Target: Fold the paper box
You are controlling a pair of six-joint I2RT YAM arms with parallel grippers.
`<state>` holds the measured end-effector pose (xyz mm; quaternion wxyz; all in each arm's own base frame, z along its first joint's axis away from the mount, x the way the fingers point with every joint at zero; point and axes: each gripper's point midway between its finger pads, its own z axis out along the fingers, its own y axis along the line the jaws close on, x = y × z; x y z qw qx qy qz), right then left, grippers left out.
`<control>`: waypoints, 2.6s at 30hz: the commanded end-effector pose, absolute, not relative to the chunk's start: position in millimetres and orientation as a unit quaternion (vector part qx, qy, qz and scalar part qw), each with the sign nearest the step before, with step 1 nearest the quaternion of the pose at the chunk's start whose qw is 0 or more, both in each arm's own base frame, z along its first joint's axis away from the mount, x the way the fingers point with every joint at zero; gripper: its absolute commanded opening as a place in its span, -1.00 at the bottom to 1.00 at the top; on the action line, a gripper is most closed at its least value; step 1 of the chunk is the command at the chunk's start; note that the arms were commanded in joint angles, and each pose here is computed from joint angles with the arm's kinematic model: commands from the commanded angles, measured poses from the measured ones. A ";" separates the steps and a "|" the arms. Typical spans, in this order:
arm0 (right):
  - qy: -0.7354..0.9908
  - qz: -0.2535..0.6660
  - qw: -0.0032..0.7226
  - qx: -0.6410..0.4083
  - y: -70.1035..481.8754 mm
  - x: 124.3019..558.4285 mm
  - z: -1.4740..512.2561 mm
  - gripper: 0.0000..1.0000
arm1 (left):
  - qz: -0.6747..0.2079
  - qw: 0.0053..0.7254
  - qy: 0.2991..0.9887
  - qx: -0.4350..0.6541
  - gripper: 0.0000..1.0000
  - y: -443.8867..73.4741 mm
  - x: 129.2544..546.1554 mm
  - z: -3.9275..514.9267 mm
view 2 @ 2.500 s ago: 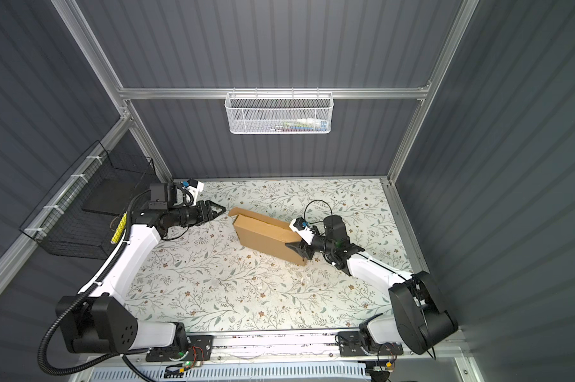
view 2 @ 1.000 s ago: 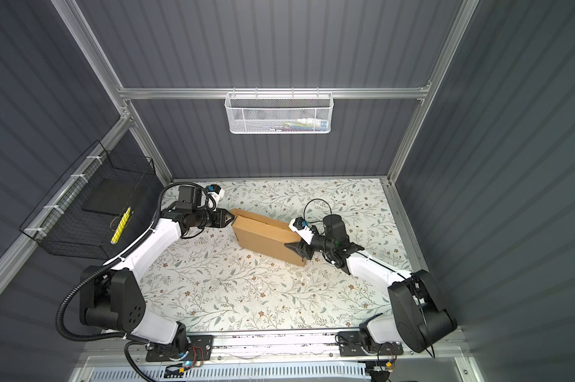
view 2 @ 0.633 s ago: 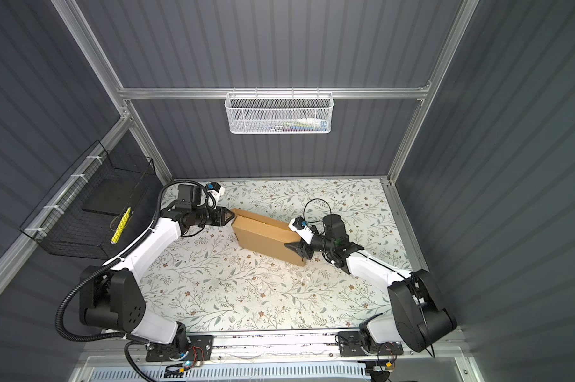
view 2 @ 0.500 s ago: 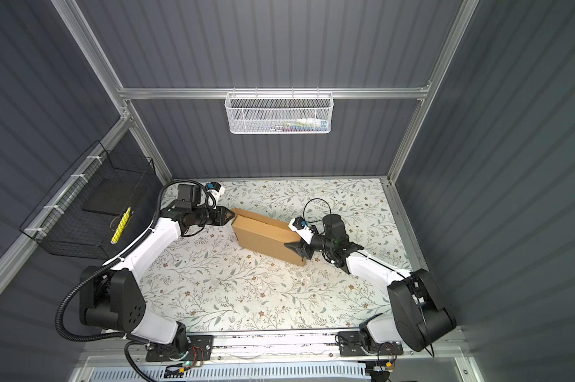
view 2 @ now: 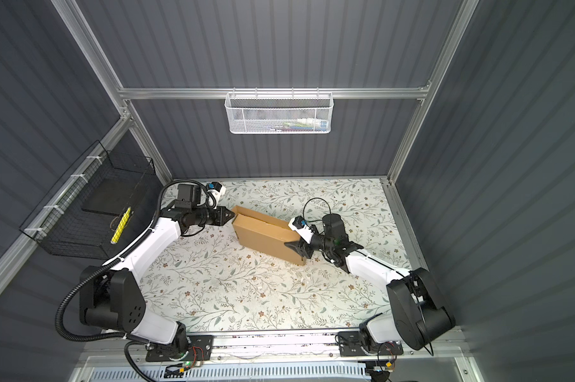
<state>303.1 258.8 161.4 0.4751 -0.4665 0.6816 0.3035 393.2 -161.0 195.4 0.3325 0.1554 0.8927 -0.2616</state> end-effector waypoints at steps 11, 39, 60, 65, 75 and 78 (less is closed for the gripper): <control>0.686 0.303 0.460 -0.476 262.6 303.7 155.8 0.05 | -0.290 0.353 0.872 0.176 -0.79 -172.5 392.3 226.7; 0.689 0.304 0.451 -0.480 265.1 303.0 150.0 0.05 | -0.329 0.336 0.870 0.149 -1.00 -181.3 393.7 235.7; 0.693 0.303 0.440 -0.483 267.0 303.3 144.8 0.04 | -0.346 0.312 0.876 0.125 -1.00 -184.9 397.4 229.1; 0.695 0.302 0.439 -0.483 267.2 303.0 143.5 0.04 | -0.343 0.309 0.878 0.122 -1.00 -184.1 397.7 226.8; 0.697 0.301 0.437 -0.483 267.2 303.8 142.4 0.05 | -0.322 0.320 0.883 0.121 -1.00 -176.0 391.1 213.8; 0.698 0.302 0.434 -0.482 267.7 303.9 141.3 0.05 | -0.319 0.329 0.880 0.122 -1.00 -174.4 388.9 211.2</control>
